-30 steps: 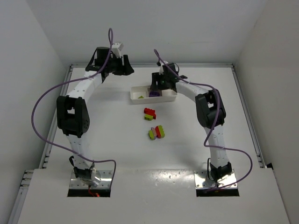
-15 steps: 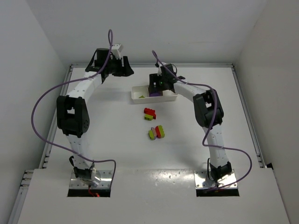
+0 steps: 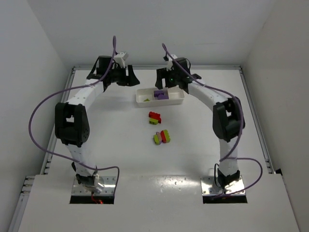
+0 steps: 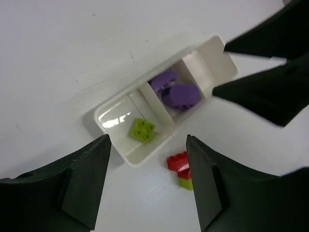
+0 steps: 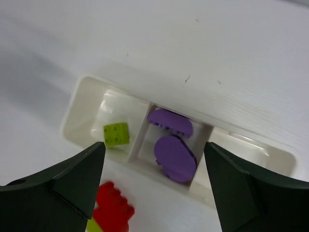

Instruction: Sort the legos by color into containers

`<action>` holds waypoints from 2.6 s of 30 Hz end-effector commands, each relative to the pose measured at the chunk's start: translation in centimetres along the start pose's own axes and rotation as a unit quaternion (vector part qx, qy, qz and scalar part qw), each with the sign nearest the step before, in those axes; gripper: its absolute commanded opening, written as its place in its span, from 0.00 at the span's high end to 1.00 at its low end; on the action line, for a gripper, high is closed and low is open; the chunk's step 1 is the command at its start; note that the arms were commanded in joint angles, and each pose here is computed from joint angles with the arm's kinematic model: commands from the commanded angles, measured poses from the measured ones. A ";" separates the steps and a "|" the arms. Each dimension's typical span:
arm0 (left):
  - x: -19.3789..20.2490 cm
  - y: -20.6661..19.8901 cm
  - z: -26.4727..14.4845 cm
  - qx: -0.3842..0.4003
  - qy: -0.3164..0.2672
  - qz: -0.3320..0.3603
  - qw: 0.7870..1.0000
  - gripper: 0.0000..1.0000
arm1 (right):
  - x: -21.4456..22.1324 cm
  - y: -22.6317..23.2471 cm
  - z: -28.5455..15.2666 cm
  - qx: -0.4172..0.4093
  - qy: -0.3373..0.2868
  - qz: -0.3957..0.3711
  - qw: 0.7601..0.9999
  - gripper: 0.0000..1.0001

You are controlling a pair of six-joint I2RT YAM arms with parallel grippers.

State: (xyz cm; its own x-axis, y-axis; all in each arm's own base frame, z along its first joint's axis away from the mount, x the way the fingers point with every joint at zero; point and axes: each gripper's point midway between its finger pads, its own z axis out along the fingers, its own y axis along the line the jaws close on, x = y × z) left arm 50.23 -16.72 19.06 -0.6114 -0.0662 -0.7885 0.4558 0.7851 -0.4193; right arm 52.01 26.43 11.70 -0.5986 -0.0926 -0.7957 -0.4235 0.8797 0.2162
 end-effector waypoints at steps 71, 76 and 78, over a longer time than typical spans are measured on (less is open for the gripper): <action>21.0 -15.7 1.7 0.069 0.195 0.096 0.974 0.68 | 8.6 -6.6 -18.9 -0.070 0.061 0.007 0.996 0.20; 19.9 -17.4 -3.0 0.150 0.140 0.168 0.964 0.68 | 9.2 -1.7 -18.7 -0.226 0.088 0.050 0.969 0.20; 19.2 -17.3 -3.8 0.155 0.106 0.186 0.964 0.68 | 9.0 0.3 -18.9 -0.264 0.094 0.049 0.959 0.20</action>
State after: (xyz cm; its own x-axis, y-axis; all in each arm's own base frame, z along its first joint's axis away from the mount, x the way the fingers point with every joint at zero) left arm 27.80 -27.93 8.69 -0.6646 0.3579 -0.6559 0.6827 0.6476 -0.3384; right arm 35.25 13.51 12.11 -0.7632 -0.1349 -0.6319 -0.5167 0.7147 0.4714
